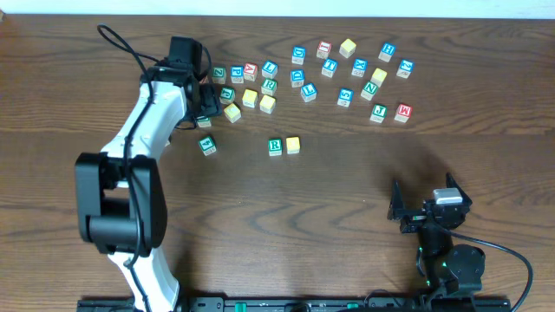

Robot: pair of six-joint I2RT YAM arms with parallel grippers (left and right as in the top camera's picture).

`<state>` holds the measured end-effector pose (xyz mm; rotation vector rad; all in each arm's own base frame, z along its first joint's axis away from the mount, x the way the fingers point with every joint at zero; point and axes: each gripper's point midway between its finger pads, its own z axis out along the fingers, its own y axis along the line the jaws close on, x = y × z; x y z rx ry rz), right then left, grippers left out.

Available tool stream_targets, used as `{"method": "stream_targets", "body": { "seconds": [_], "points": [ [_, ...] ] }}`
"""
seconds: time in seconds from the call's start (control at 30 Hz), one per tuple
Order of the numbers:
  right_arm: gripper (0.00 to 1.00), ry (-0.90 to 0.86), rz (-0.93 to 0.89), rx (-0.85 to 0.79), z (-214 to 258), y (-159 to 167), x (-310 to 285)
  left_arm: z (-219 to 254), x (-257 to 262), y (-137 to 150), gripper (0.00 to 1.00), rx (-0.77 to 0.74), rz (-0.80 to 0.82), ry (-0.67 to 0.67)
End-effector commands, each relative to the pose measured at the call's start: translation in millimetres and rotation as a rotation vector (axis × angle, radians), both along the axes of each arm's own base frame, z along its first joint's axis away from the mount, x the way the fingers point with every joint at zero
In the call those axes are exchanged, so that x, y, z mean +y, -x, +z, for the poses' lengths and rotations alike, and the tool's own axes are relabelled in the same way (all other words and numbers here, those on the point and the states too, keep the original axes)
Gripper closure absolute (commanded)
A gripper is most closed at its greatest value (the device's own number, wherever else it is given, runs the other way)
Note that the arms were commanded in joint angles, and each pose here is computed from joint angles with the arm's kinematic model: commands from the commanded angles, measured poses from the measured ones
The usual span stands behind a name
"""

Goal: Spell out ROBOT
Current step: 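Move the left gripper to the green B block and lower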

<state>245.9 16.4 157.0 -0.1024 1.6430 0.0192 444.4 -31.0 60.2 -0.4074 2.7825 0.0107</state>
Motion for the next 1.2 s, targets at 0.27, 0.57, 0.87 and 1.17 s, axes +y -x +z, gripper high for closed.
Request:
{"method": "stream_targets", "body": {
  "seconds": [0.27,0.57,0.87,1.17],
  "points": [
    [0.01,-0.013,0.007,0.001,-0.6,0.4,1.7,-50.2,-20.0,-4.0,0.28,0.059,-0.082,-0.022],
    [0.01,-0.013,0.007,0.001,-0.6,0.4,1.8,-49.1,-15.7,-7.1,0.37,0.046,-0.073,-0.044],
    [0.01,-0.013,0.007,0.001,-0.6,0.4,1.8,-48.7,-15.4,-10.5,0.39,0.032,-0.071,-0.047],
    [0.01,-0.013,0.007,0.002,-0.7,0.4,1.8,-48.8,-16.2,-12.8,0.43,0.021,-0.071,-0.046]
  ]
}}
